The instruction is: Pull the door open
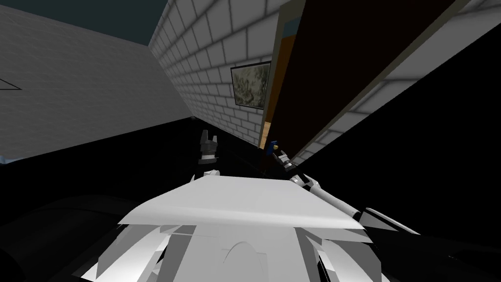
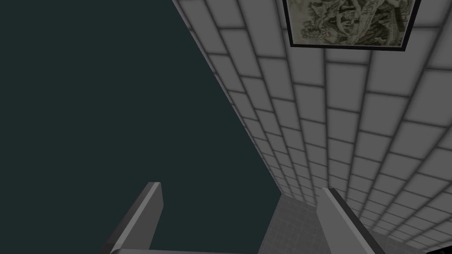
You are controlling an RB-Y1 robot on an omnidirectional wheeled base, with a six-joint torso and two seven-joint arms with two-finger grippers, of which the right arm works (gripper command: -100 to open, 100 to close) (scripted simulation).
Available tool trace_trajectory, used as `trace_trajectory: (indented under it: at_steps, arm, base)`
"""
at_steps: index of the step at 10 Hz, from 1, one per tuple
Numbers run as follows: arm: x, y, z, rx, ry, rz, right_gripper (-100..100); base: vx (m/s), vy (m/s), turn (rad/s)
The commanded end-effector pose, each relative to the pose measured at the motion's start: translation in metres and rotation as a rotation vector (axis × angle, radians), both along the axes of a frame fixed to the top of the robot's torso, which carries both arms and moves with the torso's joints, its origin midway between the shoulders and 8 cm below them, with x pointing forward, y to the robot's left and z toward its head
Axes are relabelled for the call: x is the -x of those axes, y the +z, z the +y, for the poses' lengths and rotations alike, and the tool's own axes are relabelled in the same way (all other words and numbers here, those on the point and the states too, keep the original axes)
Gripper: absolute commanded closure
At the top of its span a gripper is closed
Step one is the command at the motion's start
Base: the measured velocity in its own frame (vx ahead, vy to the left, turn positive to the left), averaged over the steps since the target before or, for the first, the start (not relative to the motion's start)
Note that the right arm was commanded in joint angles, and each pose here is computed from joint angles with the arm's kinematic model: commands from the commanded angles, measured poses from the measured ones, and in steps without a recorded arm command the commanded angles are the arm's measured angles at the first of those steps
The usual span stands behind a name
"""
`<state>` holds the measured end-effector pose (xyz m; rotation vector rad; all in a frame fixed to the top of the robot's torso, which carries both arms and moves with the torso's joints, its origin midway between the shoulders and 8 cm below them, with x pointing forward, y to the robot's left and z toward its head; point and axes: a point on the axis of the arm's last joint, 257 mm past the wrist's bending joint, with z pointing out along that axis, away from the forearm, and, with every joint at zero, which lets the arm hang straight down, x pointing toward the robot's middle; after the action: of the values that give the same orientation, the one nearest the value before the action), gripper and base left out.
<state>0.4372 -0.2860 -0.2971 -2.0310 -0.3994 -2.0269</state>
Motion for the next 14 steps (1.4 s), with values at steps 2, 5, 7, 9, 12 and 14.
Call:
trace_trajectory:
  at_steps: [2, 5, 7, 9, 12, 14]
  arm:
    - [-0.007, -0.001, -0.026, -0.002, -0.045, -0.001, -100]
    - [-0.015, 0.001, -0.056, -0.004, -0.100, -0.005, -100]
    - [-0.013, 0.001, -0.050, -0.003, -0.090, -0.003, 100]
    - [-0.013, 0.001, -0.050, -0.003, -0.090, -0.003, 100]
    - [-0.013, 0.001, -0.050, -0.003, -0.090, -0.003, 100]
    - [0.002, -0.002, -0.059, 0.003, -0.074, -0.004, 100]
  base:
    - [0.083, 0.025, 0.149]
    - [0.111, 0.040, 0.191]
    - [0.027, 0.003, -0.005]
    - [-0.018, -0.007, 0.006]
    - [-0.003, -0.001, 0.002]
    - [-0.027, -0.019, 0.031]
